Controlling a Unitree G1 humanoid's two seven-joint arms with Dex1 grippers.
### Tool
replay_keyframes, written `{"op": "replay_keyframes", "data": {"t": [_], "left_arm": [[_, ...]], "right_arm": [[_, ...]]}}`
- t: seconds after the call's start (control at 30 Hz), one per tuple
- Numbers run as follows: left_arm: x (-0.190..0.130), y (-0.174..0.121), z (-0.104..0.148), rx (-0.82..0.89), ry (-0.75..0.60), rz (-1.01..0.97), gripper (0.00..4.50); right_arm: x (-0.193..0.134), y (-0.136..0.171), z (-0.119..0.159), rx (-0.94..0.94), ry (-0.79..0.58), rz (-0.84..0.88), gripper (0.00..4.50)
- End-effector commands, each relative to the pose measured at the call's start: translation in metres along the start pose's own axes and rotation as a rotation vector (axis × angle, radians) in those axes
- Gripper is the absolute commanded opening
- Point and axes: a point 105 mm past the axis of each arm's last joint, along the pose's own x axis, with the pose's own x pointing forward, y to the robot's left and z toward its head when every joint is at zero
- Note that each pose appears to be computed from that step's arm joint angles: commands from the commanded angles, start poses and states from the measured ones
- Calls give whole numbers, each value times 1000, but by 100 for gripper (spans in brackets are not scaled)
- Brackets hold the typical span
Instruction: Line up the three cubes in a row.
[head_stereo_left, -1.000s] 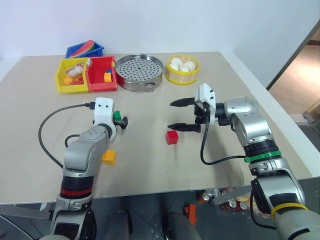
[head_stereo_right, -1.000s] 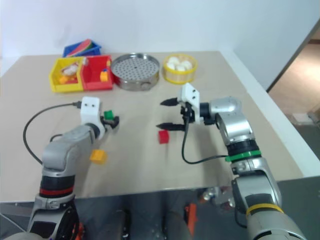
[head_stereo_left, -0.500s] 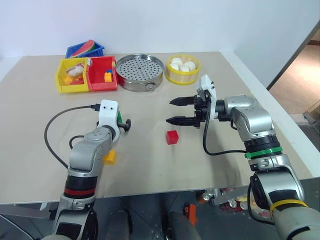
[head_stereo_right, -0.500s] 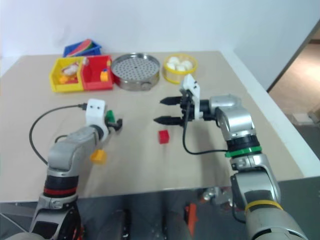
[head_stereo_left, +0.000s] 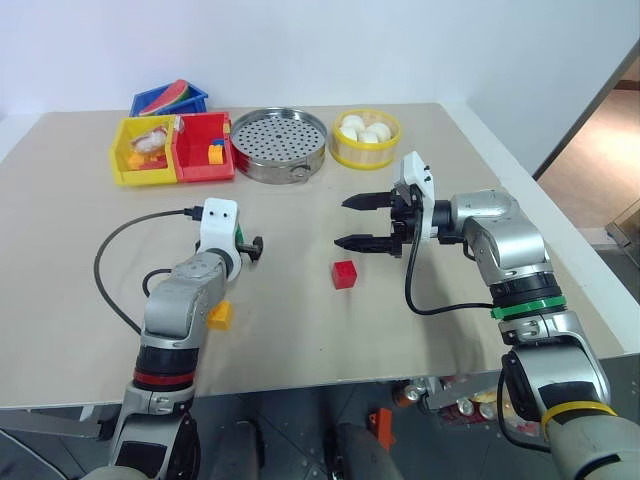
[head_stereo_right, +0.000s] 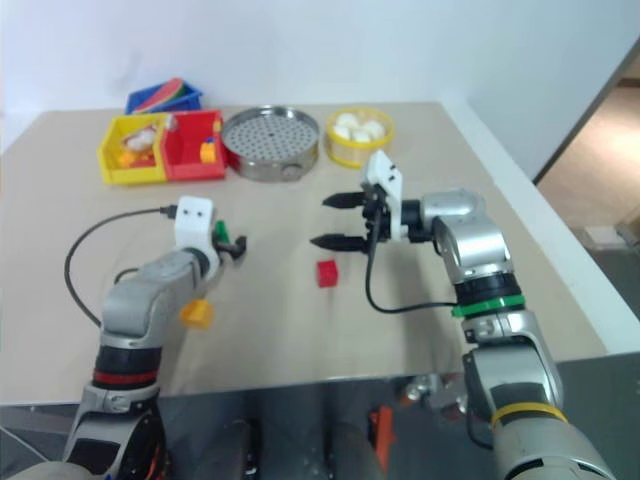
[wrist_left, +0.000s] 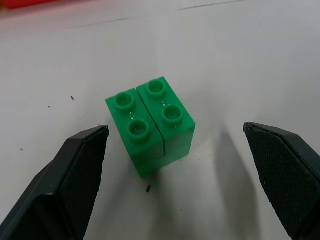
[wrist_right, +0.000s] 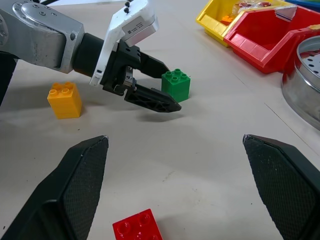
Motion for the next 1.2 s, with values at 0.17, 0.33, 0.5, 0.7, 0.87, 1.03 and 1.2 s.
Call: {"op": "replay_keyframes", "data": {"t": [0.17,0.33,0.5,0.7,0.87,1.03,1.2], "left_arm": [[0,7,18,7,-51,35,450],[0,6,18,-22,-52,22,393],[0,9,17,-11,-35,44,291],[-1,13,14,-4,-20,63,291],[-1,13,15,-22,-24,56,291],[0,16,18,-11,-34,77,291],[1,14,18,-12,-29,61,291]], "right_arm": [[-8,-3,7,-44,-8,-21,447],[-8,-3,5,-45,-3,-24,450],[-8,-3,4,-54,4,-26,450],[-8,-4,2,-57,7,-25,450],[-8,-4,2,-59,10,-25,450],[-9,-3,3,-64,11,-25,450],[-8,-3,3,-69,12,-26,450]]}}
